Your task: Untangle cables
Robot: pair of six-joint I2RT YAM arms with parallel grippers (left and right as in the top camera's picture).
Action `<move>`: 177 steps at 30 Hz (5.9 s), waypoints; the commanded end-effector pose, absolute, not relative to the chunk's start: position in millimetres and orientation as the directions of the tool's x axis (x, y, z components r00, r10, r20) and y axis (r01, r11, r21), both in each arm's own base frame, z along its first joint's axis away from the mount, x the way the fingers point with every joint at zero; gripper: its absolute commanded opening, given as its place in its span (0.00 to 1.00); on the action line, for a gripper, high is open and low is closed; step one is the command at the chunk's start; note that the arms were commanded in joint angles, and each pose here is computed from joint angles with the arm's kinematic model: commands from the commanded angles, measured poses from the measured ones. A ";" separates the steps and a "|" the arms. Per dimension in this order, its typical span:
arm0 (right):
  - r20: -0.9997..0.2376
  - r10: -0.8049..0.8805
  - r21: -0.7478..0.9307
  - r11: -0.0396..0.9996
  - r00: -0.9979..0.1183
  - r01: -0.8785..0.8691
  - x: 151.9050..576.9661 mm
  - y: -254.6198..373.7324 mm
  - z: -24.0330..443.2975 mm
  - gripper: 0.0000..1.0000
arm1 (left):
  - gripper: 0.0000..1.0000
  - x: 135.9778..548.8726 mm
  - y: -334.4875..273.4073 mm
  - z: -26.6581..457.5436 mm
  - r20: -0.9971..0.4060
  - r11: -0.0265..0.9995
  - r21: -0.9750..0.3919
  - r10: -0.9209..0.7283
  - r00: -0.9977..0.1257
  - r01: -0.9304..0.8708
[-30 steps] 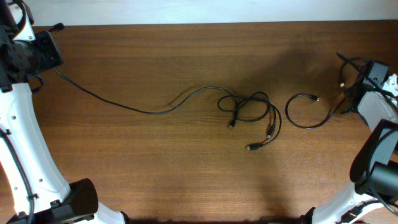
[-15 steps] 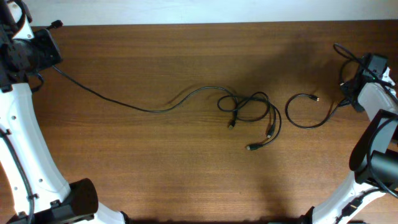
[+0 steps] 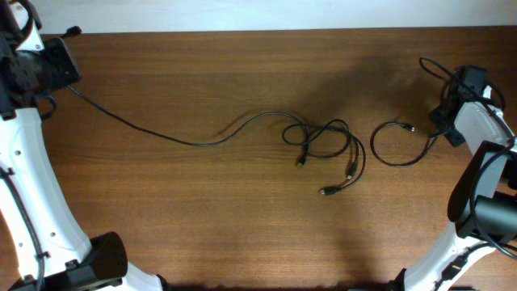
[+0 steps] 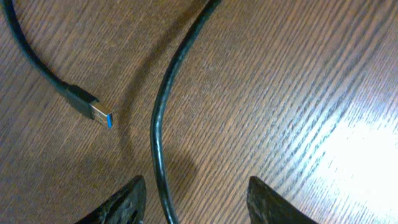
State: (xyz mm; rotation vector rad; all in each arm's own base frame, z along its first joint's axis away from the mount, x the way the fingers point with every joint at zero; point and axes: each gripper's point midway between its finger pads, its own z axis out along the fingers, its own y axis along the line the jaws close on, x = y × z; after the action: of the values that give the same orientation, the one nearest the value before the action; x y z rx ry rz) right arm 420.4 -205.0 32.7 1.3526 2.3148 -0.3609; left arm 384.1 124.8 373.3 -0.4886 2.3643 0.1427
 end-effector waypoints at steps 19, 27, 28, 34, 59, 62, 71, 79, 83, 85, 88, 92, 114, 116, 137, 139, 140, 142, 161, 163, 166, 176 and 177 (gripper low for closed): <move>-0.816 0.325 -0.169 0.658 -0.479 0.734 516.4 -254.3 204.2 0.04 | 0.00 392.2 128.1 367.1 -0.661 0.918 -0.032 -0.316 -0.681 -0.395; -0.999 0.020 -0.012 0.690 -0.036 0.724 572.0 -352.8 293.9 0.04 | 0.00 386.7 126.3 362.1 -0.637 0.918 -0.029 -0.322 -0.700 -0.395; -0.995 0.047 -0.035 0.690 -0.093 0.723 581.1 -357.6 252.4 0.04 | 0.00 387.3 126.6 362.6 -0.640 0.918 -0.030 -0.322 -0.698 -0.396; -0.896 0.229 -0.098 0.733 -0.380 0.673 596.2 -331.1 81.4 0.04 | 0.00 389.4 126.6 364.7 -0.648 0.915 -0.042 -0.331 -0.686 -0.402; -0.440 -0.173 -0.068 0.985 -0.881 -0.159 513.8 29.2 216.0 0.99 | 0.00 432.7 79.2 376.7 -0.711 0.961 -0.164 -0.271 -0.649 -0.221; -0.397 -0.361 -0.126 0.932 -0.844 -0.339 511.6 56.4 202.8 0.99 | 0.00 480.4 -20.7 336.4 -0.674 0.984 -0.179 -0.121 -0.729 0.001; -0.092 -0.808 0.312 0.532 -0.582 -0.787 383.3 101.3 108.2 0.99 | 0.00 510.5 -10.2 331.6 -0.718 0.987 -0.160 -0.129 -0.684 -0.019; -0.394 -0.900 0.190 0.120 -0.188 -0.974 406.7 131.3 100.1 0.98 | 0.00 518.2 6.7 339.1 -0.755 0.992 -0.099 -0.127 -0.643 -0.079; -0.373 -0.918 0.050 0.126 -0.135 -0.991 437.3 125.0 59.2 0.99 | 0.00 517.1 27.3 339.7 -0.764 0.989 0.004 -0.093 -0.638 -0.149; -0.372 -0.918 0.048 0.126 -0.135 -0.991 435.7 124.6 43.6 0.99 | 0.00 515.9 37.5 340.5 -0.767 0.980 0.043 -0.092 -0.635 -0.193; -0.388 -0.910 0.061 0.134 -0.147 -0.989 433.2 127.4 39.4 0.99 | 0.00 515.2 41.1 340.8 -0.767 0.977 0.062 -0.085 -0.635 -0.205; -0.476 -0.863 0.089 0.146 -0.171 -0.985 431.1 142.9 35.2 0.04 | 0.00 515.2 40.7 340.6 -0.767 0.977 0.060 -0.085 -0.636 -0.203; -0.939 -0.044 -0.159 0.935 -0.341 0.317 499.7 -91.7 480.5 0.04 | 0.00 514.2 51.3 340.8 -0.767 0.972 0.063 -0.097 -0.634 -0.225; -0.892 0.141 -0.092 0.874 -0.430 0.477 467.1 -169.0 444.7 0.04 | 0.00 510.9 78.0 340.8 -0.768 0.959 0.061 -0.131 -0.627 -0.276; -0.773 0.421 -0.044 0.711 -0.475 0.702 398.6 -305.8 376.6 0.04 | 0.00 469.4 201.2 332.2 -0.738 0.858 -0.003 -0.349 -0.577 -0.514; -0.738 0.479 -0.005 0.701 -0.475 0.713 386.3 -322.7 360.9 0.04 | 0.00 470.3 194.9 329.7 -0.727 0.871 -0.025 -0.353 -0.588 -0.491; -0.724 0.495 0.001 0.697 -0.480 0.717 380.6 -324.8 357.3 0.04 | 0.00 470.0 194.7 329.4 -0.726 0.871 -0.026 -0.354 -0.590 -0.491; -0.709 0.515 -0.002 0.681 -0.482 0.732 372.4 -331.9 351.7 0.04 | 0.00 470.2 194.8 329.6 -0.727 0.871 -0.026 -0.354 -0.589 -0.491; -0.374 0.618 -0.090 0.718 -0.691 0.691 370.9 -359.7 180.0 0.04 | 0.00 489.7 127.1 326.5 -0.715 0.930 -0.023 -0.272 -0.644 -0.366; -0.294 0.689 -0.066 0.677 -0.662 0.733 368.4 -352.7 118.5 0.04 | 0.00 489.6 127.0 326.4 -0.715 0.930 -0.023 -0.272 -0.645 -0.367; -0.310 0.686 -0.115 0.661 -0.659 0.742 365.6 -363.2 98.9 0.04 | 0.00 489.9 126.1 326.5 -0.715 0.930 -0.026 -0.274 -0.643 -0.367; -0.403 0.712 -0.247 0.520 -0.575 0.818 314.5 -435.9 112.8 0.04 | 0.00 492.0 120.7 327.1 -0.717 0.934 -0.026 -0.266 -0.644 -0.357; -0.403 0.711 -0.247 0.521 -0.576 0.817 314.7 -435.7 112.7 0.04 | 0.00 492.0 120.7 327.2 -0.718 0.934 -0.026 -0.266 -0.644 -0.356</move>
State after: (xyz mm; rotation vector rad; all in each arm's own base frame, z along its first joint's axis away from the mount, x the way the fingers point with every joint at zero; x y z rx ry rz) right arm 307.0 -441.0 108.7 1.3030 2.5229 -0.6444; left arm 491.4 123.3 320.4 -0.4319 2.3254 0.1668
